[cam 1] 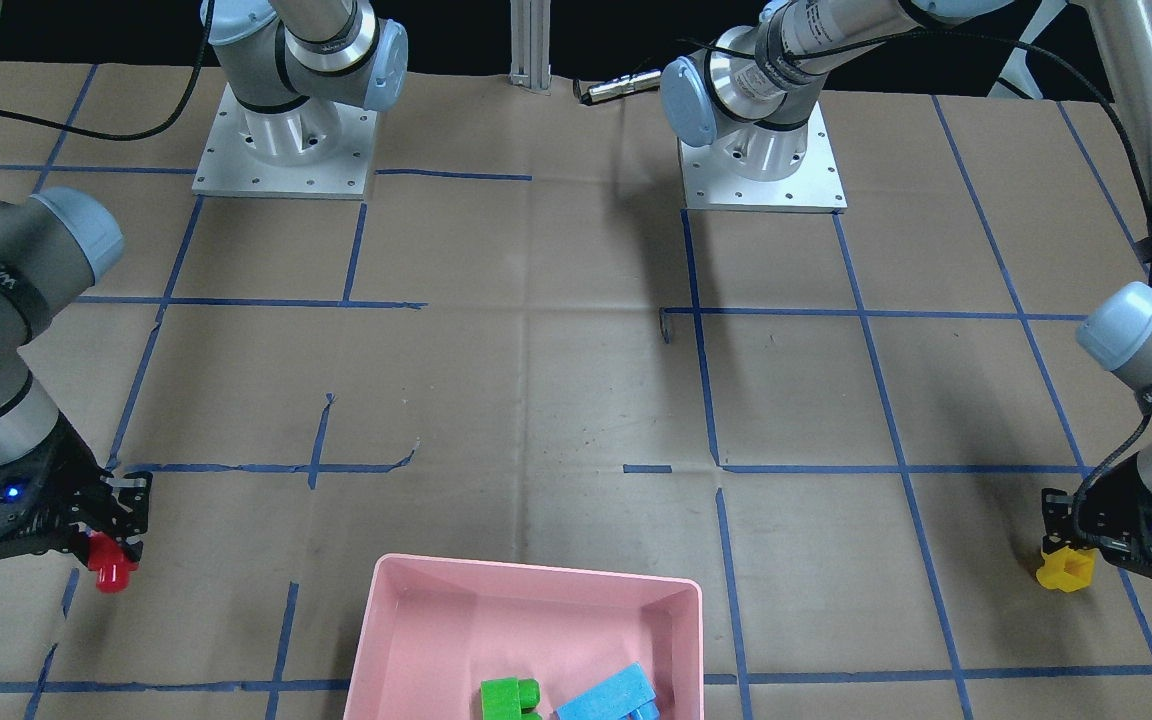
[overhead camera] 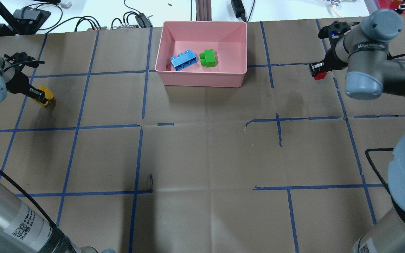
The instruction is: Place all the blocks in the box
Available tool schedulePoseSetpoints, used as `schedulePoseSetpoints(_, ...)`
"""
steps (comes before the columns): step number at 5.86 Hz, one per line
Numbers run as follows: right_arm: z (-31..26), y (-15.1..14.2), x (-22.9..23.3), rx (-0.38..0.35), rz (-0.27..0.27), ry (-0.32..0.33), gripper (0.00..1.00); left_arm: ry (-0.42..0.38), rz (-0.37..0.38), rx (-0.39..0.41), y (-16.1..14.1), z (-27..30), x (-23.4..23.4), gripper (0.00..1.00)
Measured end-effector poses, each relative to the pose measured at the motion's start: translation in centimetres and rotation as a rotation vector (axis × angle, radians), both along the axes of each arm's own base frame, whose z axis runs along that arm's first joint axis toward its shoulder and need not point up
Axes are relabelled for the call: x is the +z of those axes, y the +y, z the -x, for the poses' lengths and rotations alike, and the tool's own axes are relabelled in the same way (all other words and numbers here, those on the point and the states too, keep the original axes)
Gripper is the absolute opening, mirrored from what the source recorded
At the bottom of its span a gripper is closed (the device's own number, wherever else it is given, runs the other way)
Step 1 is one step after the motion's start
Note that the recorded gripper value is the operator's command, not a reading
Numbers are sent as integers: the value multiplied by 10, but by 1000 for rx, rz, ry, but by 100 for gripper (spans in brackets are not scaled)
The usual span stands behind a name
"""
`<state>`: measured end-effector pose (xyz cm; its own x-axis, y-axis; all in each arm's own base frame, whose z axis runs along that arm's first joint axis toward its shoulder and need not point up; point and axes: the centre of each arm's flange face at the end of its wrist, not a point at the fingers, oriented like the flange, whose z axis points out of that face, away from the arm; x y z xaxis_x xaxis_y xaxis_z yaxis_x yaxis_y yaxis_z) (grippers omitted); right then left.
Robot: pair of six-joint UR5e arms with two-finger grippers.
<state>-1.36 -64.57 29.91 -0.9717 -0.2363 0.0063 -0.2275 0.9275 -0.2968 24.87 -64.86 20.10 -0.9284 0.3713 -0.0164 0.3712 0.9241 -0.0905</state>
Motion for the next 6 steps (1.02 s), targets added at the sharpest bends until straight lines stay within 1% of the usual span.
schedulePoseSetpoints(1, -31, -23, 39, 29, 19, -45, 5, -8, 13, -1, -2, 0, 7, 0)
schedulePoseSetpoints(2, -90, -51, 69, 52, 51, -132, 5, -29, 43, -3, -8, -2, 27, 0)
schedulePoseSetpoints(3, -165, -73, 79, 41, 57, -208, 5, -58, 81, -14, -20, 1, 66, 0)
schedulePoseSetpoints(4, -240, -86, 67, 17, 39, -260, 11, -74, 96, -26, -34, 13, 116, 0)
schedulePoseSetpoints(5, -298, -91, 45, -15, 20, -298, 98, -69, 92, -15, -49, 31, 161, 0)
schedulePoseSetpoints(6, -328, -92, 31, -40, 12, -323, 100, -55, 89, 28, -65, 60, 190, 0)
